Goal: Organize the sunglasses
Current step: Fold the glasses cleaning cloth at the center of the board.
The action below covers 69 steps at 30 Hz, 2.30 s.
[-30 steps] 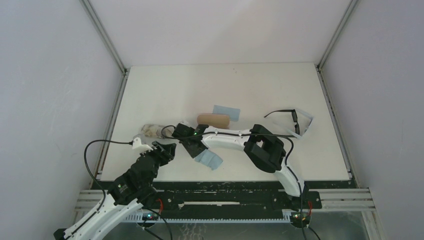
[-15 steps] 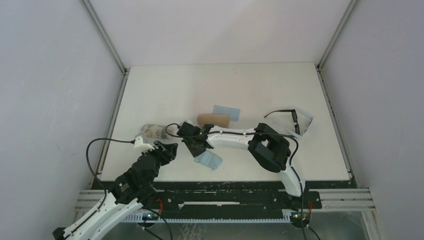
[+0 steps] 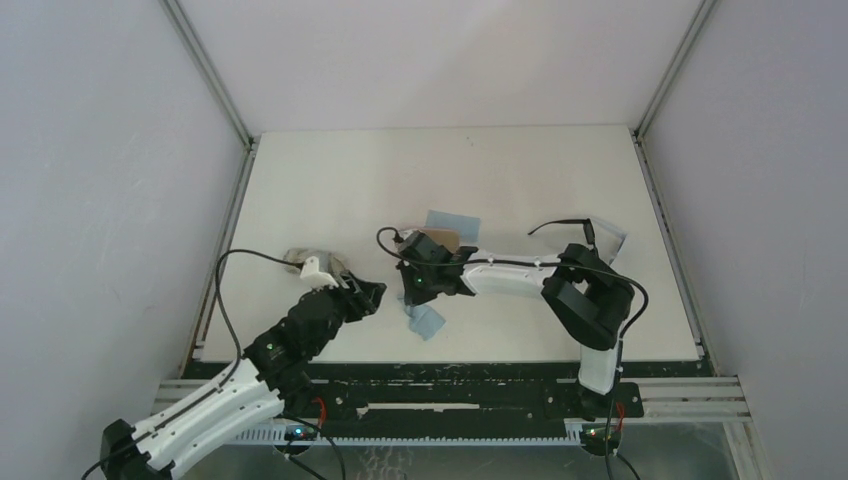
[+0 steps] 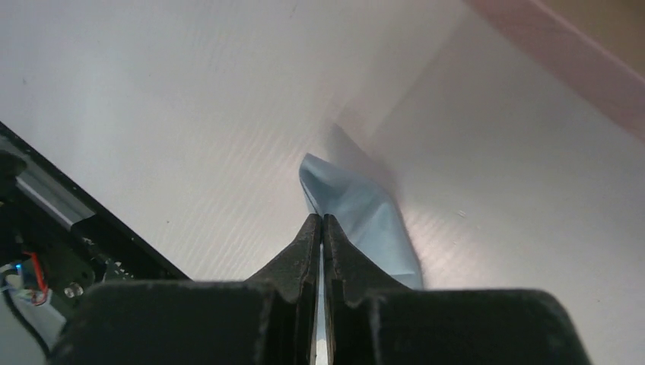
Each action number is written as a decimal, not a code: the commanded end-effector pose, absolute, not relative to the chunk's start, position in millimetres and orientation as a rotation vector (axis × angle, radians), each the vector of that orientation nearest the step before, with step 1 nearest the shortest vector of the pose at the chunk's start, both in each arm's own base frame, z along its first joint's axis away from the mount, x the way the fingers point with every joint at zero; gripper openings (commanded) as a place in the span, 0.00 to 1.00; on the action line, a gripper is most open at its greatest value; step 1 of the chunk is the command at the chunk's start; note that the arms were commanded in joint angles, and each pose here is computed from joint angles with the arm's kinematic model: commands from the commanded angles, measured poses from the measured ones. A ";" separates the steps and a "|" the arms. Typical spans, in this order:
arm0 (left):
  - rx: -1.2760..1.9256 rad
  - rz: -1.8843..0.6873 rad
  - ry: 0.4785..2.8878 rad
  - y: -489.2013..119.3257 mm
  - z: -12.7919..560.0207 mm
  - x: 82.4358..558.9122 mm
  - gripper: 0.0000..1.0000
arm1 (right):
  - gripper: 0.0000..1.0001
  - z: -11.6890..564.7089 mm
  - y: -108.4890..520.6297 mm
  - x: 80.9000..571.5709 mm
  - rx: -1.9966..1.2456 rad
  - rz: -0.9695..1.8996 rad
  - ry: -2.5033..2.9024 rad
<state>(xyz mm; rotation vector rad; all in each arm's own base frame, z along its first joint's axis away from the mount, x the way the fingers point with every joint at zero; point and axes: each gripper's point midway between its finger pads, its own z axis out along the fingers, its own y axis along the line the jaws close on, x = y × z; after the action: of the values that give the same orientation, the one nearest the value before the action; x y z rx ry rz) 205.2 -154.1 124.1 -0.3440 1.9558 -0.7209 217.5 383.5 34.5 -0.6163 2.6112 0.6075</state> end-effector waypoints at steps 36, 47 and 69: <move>-0.267 -1.010 1.992 -211.0 80.0 225.6 0.39 | 0.00 71.5 404.2 235.4 -0.372 1.054 2.501; -0.257 -1.006 2.033 -211.7 69.3 221.4 0.34 | 0.00 71.9 404.2 236.3 -0.369 1.059 2.500; -0.270 -1.013 2.048 -209.9 65.0 216.7 0.31 | 0.00 71.0 402.7 236.9 -0.377 1.053 2.501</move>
<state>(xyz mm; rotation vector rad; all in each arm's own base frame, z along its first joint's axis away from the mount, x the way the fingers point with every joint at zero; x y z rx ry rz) 212.8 -209.4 52.9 -0.2552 2.1021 -0.9814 233.7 395.2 61.5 -0.3754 2.5449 1.0156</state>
